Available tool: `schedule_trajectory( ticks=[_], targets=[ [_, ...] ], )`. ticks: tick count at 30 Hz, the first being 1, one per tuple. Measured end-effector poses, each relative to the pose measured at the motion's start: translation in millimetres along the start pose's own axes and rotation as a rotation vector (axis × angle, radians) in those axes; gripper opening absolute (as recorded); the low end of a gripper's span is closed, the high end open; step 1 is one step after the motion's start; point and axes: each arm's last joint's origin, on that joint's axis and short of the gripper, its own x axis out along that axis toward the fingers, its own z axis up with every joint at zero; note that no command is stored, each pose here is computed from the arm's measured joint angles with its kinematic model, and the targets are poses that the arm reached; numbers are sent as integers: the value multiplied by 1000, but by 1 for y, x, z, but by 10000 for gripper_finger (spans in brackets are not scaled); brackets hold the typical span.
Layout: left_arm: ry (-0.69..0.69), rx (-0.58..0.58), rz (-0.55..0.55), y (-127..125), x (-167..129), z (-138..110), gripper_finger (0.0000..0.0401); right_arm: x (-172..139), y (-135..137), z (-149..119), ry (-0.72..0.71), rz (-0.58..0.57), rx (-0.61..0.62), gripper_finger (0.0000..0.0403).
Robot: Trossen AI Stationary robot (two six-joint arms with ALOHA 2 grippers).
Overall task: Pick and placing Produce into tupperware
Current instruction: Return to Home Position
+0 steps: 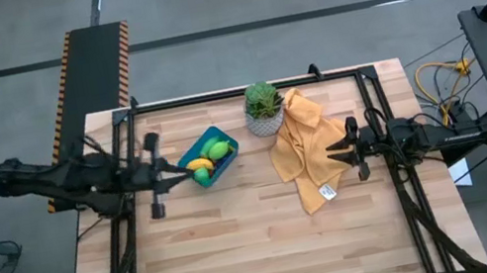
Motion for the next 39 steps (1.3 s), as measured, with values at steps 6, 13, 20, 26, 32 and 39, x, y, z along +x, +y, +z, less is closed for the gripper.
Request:
schedule_trajectory(
  ticks=[6,13,20,26,32,39],
  targets=[
    [-5,-58,51,0,-32,-40,1,0,0,-2,26,1,3,95],
    [-88,-110,175,-1,-58,-84,0,0,0,-2,25,0,3,95],
    [-120,-103,211,-5,-70,-122,0,0,0,-2,22,1,3,88],
    [-185,-97,226,-10,-69,-142,0,0,0,-2,19,-5,0,90],
    [-115,-81,236,-11,-63,-148,0,0,0,-1,11,-6,-34,84],
    [-62,-130,223,-11,-55,-168,0,0,0,2,-22,-11,-51,84]
  ],
)
